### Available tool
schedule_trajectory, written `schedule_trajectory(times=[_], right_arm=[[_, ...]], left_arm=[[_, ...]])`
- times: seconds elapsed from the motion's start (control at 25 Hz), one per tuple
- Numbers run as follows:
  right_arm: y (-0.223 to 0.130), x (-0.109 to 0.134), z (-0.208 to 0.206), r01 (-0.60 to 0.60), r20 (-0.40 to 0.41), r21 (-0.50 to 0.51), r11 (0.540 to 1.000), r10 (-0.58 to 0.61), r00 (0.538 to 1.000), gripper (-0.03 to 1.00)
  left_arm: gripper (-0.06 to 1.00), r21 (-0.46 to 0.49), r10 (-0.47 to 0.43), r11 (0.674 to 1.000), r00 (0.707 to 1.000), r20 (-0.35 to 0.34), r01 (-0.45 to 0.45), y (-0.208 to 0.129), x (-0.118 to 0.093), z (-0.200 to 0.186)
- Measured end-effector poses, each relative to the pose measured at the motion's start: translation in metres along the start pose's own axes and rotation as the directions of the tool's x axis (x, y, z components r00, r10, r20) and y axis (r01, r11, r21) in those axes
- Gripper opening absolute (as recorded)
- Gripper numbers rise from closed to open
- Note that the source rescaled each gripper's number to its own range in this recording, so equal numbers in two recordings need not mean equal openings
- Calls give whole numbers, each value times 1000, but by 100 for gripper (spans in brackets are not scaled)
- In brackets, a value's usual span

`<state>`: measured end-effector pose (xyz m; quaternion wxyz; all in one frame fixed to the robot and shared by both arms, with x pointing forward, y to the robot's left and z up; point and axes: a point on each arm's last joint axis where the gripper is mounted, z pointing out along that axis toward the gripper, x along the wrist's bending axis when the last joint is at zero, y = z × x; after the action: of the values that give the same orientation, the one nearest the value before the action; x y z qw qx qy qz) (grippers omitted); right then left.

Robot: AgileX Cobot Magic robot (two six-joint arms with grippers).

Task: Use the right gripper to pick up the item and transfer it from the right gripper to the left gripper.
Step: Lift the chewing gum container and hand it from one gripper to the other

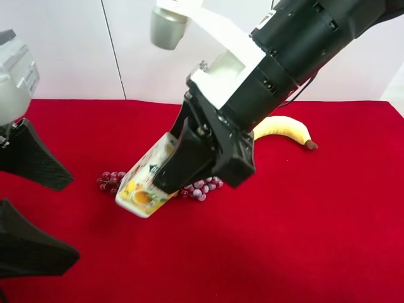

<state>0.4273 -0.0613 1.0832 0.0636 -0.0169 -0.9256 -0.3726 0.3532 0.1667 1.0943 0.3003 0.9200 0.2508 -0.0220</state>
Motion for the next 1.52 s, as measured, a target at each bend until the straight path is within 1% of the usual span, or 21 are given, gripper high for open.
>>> schedule_trajectory(times=[0.16,0.36,0.52,0.72,0.88,0.96,1.08,1.16,1.2,1.28,1.4,1.52], right_arm=[[2,2,1,2,-15,-18,1000,-2,1000,1],[6,7,0,37,-65,-60,997,-41,997,1],[9,8,0,55,-79,-97,994,-63,995,1],[12,9,-1,77,-78,-128,989,-88,993,1],[14,8,-1,76,-67,-156,985,-87,994,1],[15,7,-1,81,-53,-161,984,-91,994,1],[16,7,-1,76,-52,-169,983,-85,995,1],[16,7,-1,69,-56,-179,981,-80,995,1],[16,7,-1,69,-56,-180,981,-80,995,1],[16,7,-1,69,-56,-180,981,-80,995,1],[16,8,-1,71,-63,-180,981,-84,994,1],[17,8,-1,85,-64,-181,980,-98,993,1]], left_arm=[[100,2,1,1000,1000,9,-1,3,2,5],[100,-12,3,1000,1000,12,-3,7,4,9],[100,-30,4,1000,999,31,-3,10,4,11],[100,-85,-2,996,998,67,8,15,0,11],[100,-112,-3,994,998,65,11,17,1,11],[100,-117,-5,993,998,66,13,18,0,11],[99,-117,-6,993,998,67,14,18,0,11],[89,-119,-6,993,998,66,14,18,1,11],[78,-121,-6,993,998,64,14,18,1,11],[53,-126,-6,992,998,61,14,18,1,11],[5,-141,-3,990,999,46,9,20,2,11],[4,-141,5,990,999,46,2,20,2,11]])
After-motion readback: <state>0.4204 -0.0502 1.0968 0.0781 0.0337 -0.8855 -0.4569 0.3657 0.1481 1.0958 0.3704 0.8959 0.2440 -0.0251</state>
